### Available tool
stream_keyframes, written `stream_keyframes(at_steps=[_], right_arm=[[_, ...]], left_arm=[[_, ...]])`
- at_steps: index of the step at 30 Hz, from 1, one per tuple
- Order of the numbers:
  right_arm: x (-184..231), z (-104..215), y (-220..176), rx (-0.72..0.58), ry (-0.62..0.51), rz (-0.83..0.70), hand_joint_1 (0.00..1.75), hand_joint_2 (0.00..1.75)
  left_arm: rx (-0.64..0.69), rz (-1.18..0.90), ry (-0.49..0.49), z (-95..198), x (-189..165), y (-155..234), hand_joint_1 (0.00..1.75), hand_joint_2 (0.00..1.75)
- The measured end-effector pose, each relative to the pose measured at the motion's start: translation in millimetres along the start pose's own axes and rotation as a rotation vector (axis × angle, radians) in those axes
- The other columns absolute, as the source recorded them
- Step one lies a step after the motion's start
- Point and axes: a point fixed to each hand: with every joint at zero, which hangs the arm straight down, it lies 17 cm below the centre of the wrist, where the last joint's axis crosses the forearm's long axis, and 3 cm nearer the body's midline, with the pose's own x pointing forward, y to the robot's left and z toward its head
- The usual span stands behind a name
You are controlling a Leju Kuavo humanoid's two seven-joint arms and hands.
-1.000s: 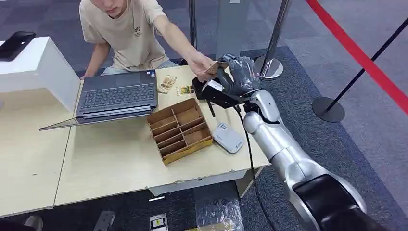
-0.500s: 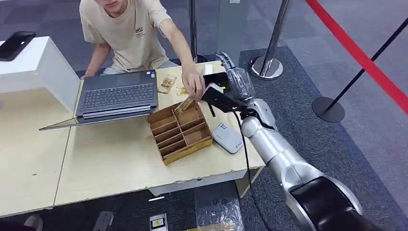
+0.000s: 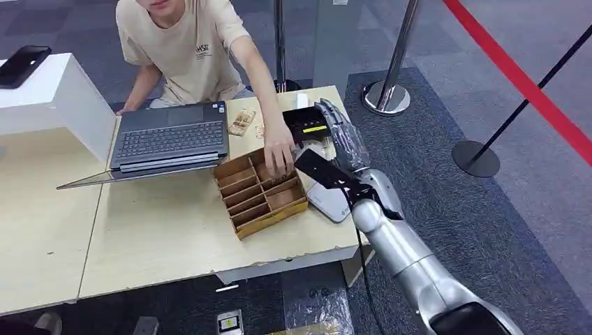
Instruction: Pass the card to the sensor for recognition and then transmit it.
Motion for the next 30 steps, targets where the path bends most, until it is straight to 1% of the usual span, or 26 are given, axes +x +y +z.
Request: stream_keyframes(at_steps=[1, 6, 10, 21, 22, 23, 24, 25, 26, 27, 28, 30], right_arm=[[0, 5, 1, 0.001, 0.002, 0.003, 0.00, 1.75], [2, 31, 7, 0.009, -0.011, 0.007, 0.00, 1.75], [5, 43, 9, 0.014, -0.026, 0.010, 0.00, 1.75], [10, 53, 11, 0.043, -0.053, 0.012, 0.00, 1.75], [10, 53, 11, 0.045, -0.055, 0.013, 0.05, 1.75], [10, 54, 12, 0.047, -0.058, 0.014, 0.14, 1.75], [11, 54, 12, 0.049, -0.061, 0.016, 0.14, 1.75], [11, 54, 13, 0.050, -0.063, 0.016, 0.37, 1.75], [12, 54, 13, 0.051, -0.066, 0.016, 0.40, 1.75], [12, 55, 14, 0.052, -0.068, 0.017, 0.72, 1.75], [12, 55, 14, 0.053, -0.068, 0.017, 1.38, 1.75], [12, 55, 14, 0.054, -0.069, 0.018, 1.34, 1.75]], left_arm=[[0.002, 0.002, 0.002, 0, -1, 1, 0.00, 1.75], [0.011, 0.011, 0.010, 1, -5, 4, 0.00, 1.75], [0.014, 0.010, 0.011, 0, -6, 6, 0.00, 1.75], [0.016, 0.007, 0.010, 0, -6, 8, 0.00, 1.75], [0.016, 0.007, 0.010, 0, -6, 8, 0.00, 1.75], [0.017, 0.007, 0.010, 0, -6, 8, 0.00, 1.75], [0.018, 0.007, 0.010, 0, -6, 8, 0.00, 1.75], [0.019, 0.007, 0.010, 0, -6, 8, 0.00, 1.75], [0.019, 0.007, 0.010, 0, -6, 8, 0.00, 1.75], [0.020, 0.006, 0.010, 0, -6, 8, 0.00, 1.75], [0.020, 0.006, 0.010, 0, -6, 9, 0.00, 1.75], [0.020, 0.007, 0.010, 0, -6, 9, 0.00, 1.75]])
